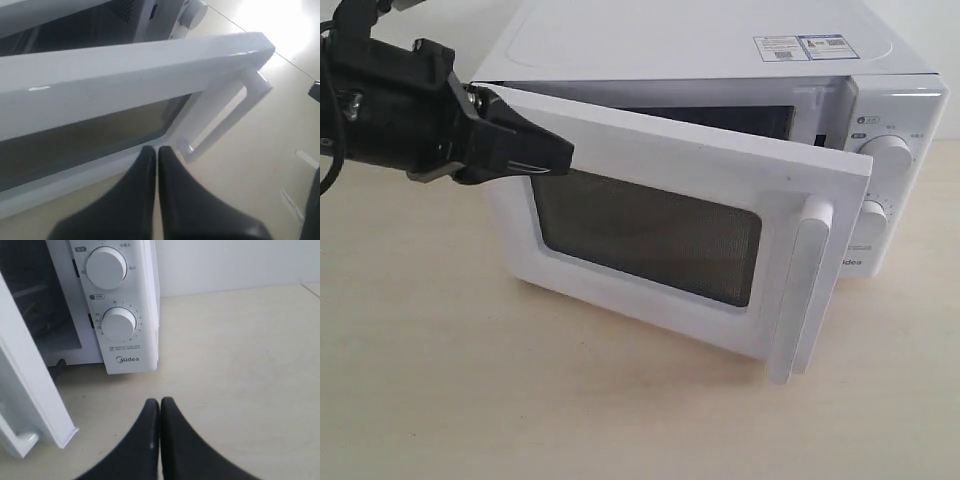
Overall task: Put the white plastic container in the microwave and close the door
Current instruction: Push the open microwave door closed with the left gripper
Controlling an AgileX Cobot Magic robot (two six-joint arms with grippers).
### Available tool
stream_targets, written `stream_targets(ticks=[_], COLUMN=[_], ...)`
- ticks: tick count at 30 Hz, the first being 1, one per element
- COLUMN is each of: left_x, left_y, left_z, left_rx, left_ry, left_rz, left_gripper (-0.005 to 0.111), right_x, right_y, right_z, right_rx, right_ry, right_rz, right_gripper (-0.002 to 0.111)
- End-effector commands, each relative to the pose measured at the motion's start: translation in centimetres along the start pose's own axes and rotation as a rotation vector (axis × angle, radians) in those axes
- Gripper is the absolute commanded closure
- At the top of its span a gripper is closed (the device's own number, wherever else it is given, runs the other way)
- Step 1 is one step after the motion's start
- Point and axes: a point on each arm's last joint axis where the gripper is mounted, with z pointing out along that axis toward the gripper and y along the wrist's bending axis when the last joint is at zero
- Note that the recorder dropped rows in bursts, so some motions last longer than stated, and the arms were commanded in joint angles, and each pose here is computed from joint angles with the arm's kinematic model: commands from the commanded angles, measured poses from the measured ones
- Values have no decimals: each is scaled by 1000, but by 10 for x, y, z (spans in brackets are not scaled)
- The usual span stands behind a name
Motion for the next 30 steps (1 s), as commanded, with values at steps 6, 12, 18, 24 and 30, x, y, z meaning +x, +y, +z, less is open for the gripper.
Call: stream_targets(ticks=[6, 12, 18, 24, 30], left_x=[-8, 3, 15, 23, 25], left_y=[-14, -32, -41, -42, -42], left_z=[-32, -61, -75, -83, -89], left_rx=[-92, -117, -133, -179, -220], left_ry=[-94, -150, -155, -135, -131], left_rz=[113, 156, 168, 147, 118], left_gripper=[102, 102, 102, 102, 102], right_x=[-2, -28, -62, -135, -188], right_y=[0, -2, 0, 7, 8], right_z=[0, -5, -21, -42, -43], right_rx=[3, -14, 2, 14, 16], right_ry=[-20, -309, -478, -558, -697], right_rz=[-2, 206, 104, -16, 28], right_gripper=[108, 108, 108, 108, 108])
